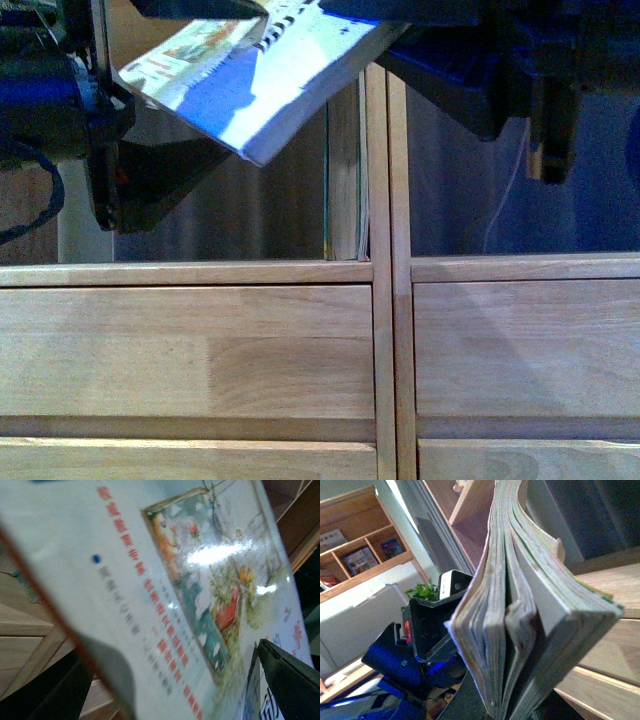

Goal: Organize books on shelf

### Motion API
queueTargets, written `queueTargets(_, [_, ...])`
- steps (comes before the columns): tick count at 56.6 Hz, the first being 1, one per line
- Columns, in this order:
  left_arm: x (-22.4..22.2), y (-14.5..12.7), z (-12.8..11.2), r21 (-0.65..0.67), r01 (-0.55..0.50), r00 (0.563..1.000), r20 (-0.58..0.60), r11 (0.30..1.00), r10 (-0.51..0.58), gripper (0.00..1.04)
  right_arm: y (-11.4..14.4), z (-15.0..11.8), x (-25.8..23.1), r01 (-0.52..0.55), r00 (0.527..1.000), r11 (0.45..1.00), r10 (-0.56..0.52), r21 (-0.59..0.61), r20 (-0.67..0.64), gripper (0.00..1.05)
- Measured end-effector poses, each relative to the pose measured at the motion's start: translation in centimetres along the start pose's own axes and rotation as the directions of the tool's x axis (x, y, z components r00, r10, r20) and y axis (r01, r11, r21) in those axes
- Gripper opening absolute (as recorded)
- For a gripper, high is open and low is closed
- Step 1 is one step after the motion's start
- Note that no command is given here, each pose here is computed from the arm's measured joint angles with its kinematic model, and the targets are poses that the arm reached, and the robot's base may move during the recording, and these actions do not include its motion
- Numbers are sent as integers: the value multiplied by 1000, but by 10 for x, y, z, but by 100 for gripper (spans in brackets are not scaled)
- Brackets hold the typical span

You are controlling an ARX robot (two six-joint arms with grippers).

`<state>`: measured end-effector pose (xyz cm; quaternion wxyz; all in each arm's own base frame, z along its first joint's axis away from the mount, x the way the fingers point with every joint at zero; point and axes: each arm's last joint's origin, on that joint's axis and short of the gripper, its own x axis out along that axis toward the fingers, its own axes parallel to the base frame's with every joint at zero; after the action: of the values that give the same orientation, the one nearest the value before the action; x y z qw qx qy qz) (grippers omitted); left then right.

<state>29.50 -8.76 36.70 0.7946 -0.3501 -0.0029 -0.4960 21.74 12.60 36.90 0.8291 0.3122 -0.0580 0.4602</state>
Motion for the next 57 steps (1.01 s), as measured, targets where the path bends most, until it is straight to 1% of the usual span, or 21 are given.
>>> queueTargets(11, [-6,-14,-8,-26,119,993,13,993,-118,97,2,3,14,-81,997,991,80,105,18,7])
queueTargets(18, [-11,-24,-11,-26,180,984,11,983,-180,97,1,6,19,-150,989,965,145,217,38,7])
queueTargets(29, [-24,-37,-7,-23,229,973,20,973,-229,97,-2,7,18,-215,976,927,213,307,42,7])
queueTargets(40, [-38,-52,1,-13,259,965,43,966,-258,97,-9,5,12,-241,969,908,244,342,35,7])
queueTargets(48, [-44,-48,-1,-32,249,968,47,968,-247,97,-18,2,7,-238,970,902,241,359,37,7])
queueTargets(52, [-48,-48,-4,-35,249,968,50,968,-247,83,-21,6,5,-249,968,899,244,359,61,7])
queueTargets(57, [-50,-48,-6,-35,245,969,54,969,-243,71,-23,10,1,-263,965,895,250,360,82,7])
